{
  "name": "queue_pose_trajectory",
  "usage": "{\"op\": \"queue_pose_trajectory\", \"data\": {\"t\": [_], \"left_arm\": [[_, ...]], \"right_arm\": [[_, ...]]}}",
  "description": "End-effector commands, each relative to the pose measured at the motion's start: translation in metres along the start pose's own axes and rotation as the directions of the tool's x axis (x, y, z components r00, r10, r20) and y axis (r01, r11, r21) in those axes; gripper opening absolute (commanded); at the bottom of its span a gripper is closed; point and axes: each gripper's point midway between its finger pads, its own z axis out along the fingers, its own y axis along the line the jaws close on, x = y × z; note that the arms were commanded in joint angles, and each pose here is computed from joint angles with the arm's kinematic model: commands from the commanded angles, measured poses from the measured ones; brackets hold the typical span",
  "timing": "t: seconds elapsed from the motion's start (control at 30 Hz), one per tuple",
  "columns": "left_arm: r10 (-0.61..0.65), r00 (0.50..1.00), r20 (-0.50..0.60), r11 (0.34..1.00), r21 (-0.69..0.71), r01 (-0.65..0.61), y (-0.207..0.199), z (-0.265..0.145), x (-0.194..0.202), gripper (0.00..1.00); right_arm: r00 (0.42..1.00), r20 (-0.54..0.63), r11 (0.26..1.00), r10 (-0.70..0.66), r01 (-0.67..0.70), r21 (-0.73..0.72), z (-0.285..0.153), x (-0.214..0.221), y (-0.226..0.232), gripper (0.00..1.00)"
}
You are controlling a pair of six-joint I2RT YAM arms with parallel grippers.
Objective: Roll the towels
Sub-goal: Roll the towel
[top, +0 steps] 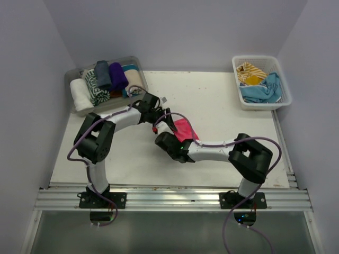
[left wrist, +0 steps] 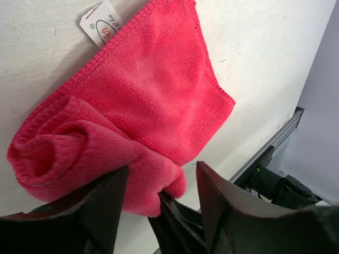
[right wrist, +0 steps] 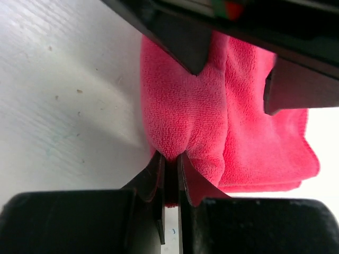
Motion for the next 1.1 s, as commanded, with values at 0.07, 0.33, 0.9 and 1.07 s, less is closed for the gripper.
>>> {"op": "queue_pose_trajectory", "data": {"t": [0.07, 0.33, 0.9, 1.07], "left_arm": [[0.058, 0.99, 0.132, 0.998, -0.015, -0.056, -0.012, -0.043, -0.033, 0.66], [0.076, 0.97, 0.231, 0.996, -0.054, -0.065, -0.009, -0.089, -0.035, 0.86], [0.032, 0.992, 0.121, 0.999, -0.01, -0.031, 0.021, -0.033, 0.005, 0.85], [0.011, 0.997, 0.082, 1.0, -0.02, -0.009, 0.031, -0.014, 0.006, 0.7]], "right_arm": [[0.961, -0.059, 0.922, 0.268, -0.274, -0.273, -0.007, 0.004, 0.003, 0.0], [0.866, -0.131, 0.703, 0.482, -0.472, -0.533, -0.029, -0.02, 0.012, 0.0], [0.636, -0.365, 0.291, 0.68, -0.691, -0.662, -0.029, -0.013, 0.015, 0.0], [0.61, -0.423, 0.232, 0.67, -0.713, -0.662, -0.026, -0.006, 0.018, 0.0]]}}
